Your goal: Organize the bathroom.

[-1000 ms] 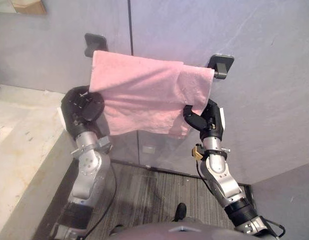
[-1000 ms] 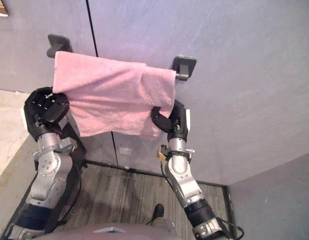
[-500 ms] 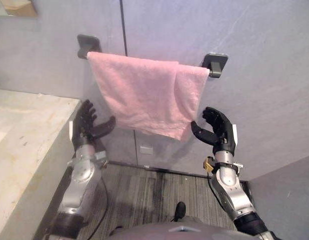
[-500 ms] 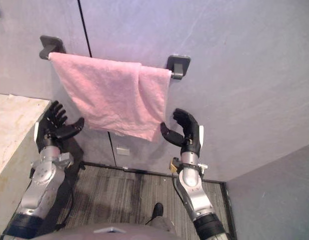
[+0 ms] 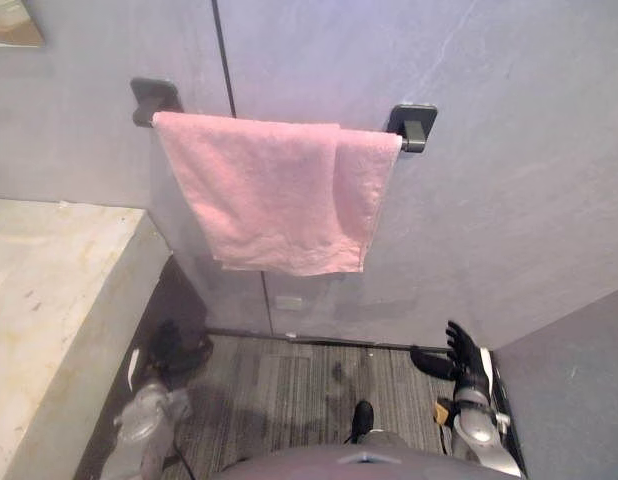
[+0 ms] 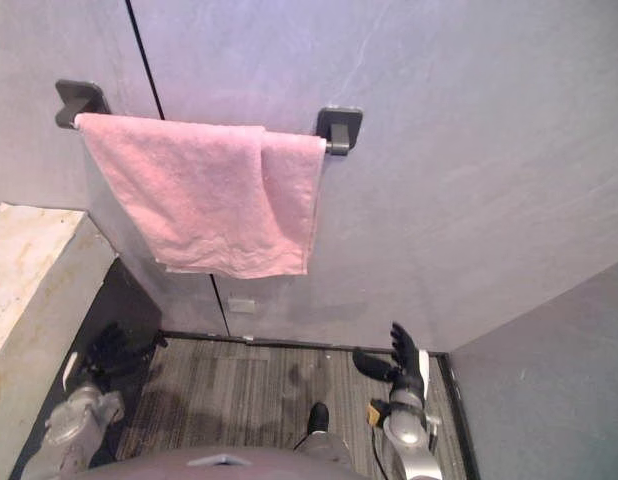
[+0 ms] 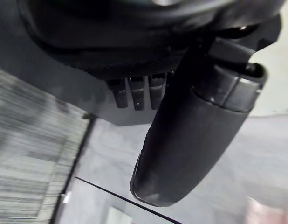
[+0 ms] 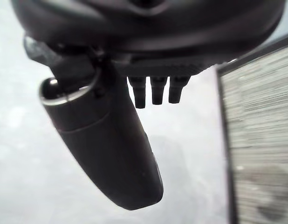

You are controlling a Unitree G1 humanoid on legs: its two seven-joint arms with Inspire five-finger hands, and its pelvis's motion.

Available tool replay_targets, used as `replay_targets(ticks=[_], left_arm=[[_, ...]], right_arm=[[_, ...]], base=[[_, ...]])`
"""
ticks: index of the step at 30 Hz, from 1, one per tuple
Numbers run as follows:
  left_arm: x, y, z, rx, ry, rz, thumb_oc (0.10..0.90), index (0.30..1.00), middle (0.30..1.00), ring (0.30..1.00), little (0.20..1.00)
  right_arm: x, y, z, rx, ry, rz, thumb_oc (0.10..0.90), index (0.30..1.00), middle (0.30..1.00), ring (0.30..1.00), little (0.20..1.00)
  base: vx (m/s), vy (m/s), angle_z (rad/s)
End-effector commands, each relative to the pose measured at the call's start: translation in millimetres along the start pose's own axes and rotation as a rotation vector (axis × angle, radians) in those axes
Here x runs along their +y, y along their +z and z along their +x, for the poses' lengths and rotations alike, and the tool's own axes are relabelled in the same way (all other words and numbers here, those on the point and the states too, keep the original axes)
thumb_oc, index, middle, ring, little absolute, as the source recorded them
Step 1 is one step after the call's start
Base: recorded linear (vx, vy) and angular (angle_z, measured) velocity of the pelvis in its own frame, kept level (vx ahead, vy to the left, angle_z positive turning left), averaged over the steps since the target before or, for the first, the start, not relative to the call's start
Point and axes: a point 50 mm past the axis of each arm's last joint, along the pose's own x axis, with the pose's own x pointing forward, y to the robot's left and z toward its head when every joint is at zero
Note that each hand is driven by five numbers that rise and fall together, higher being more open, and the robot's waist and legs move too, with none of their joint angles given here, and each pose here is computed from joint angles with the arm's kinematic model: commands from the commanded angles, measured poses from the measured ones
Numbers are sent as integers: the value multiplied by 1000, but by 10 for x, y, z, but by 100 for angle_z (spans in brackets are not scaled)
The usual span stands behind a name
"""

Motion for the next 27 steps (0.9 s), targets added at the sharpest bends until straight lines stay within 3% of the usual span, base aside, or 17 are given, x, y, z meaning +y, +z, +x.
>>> replay_targets(ticks=[1, 6, 13, 21, 27], left_arm=[[-83, 130, 101, -62, -34, -40, 800, 900, 900, 900, 900], [78, -489, 104, 227, 49, -47, 800, 900, 900, 900, 900], [282, -907, -24, 527, 124, 65, 800, 900, 900, 900, 900], [232, -1004, -57, 610, 144, 63, 800, 900, 900, 900, 900], [114, -1043, -66, 642, 86, 188, 800, 900, 900, 900, 900]], right_arm=[[-95, 222, 184, -51, -11, 36, 800, 900, 900, 900, 900], [-128, -416, 73, 262, 73, -20, 800, 900, 900, 900, 900], [6, -503, 16, 287, 266, -76, 800, 900, 900, 900, 900], [131, -575, -14, 381, 351, 6, 800, 900, 900, 900, 900], [273, -604, -44, 459, 462, -12, 800, 900, 900, 900, 900]], base=[[-53, 20, -1], [-31, 51, -3], [-88, 31, -4], [-331, 4, 4], [-281, -134, 23]])
